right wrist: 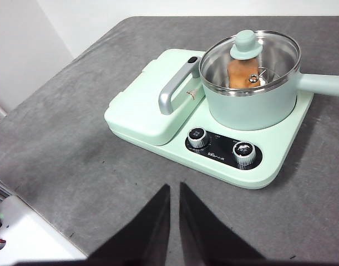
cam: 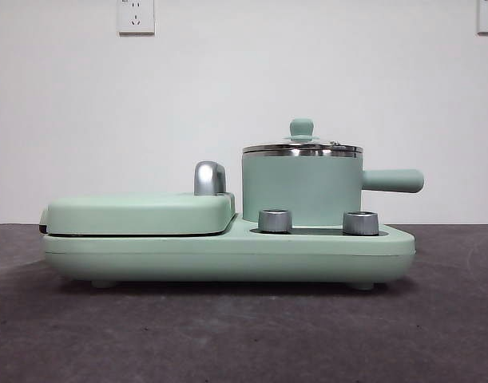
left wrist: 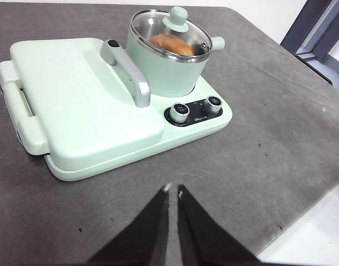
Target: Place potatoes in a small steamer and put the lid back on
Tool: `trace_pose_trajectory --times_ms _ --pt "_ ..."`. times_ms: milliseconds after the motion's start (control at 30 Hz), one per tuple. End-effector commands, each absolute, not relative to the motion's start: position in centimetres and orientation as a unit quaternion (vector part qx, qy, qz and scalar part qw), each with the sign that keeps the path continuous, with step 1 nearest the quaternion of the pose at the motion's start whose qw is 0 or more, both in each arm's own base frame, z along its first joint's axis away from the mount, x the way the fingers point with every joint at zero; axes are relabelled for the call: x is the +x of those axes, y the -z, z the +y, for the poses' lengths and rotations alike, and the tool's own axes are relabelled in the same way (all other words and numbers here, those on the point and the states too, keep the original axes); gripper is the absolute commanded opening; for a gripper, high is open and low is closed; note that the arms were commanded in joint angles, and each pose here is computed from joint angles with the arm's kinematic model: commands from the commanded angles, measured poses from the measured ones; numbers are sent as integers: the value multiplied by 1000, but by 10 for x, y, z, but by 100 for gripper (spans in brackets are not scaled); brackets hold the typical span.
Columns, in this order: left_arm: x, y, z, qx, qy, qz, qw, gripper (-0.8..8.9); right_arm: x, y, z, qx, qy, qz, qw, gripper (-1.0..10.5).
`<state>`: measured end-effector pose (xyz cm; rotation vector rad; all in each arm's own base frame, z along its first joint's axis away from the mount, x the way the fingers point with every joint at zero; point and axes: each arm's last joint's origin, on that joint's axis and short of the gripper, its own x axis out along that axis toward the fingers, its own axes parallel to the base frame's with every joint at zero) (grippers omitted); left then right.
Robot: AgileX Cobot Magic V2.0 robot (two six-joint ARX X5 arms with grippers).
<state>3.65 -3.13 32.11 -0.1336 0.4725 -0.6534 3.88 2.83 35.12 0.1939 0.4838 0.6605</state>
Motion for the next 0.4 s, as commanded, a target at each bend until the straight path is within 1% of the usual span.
trace_pose_trajectory --times_ms 33,167,267,400 --pt "36 -326 -31 -68 322 221 918 24 39 -354 29 90 -325 227 914 25" --pt "40 -320 -30 -81 301 204 928 24 39 -354 29 90 -325 227 914 25" --pt "46 -305 -27 -96 248 183 947 24 39 -354 29 90 -325 227 914 25" --pt "62 -272 -20 -46 168 102 979 24 39 -354 29 90 -325 227 914 25"
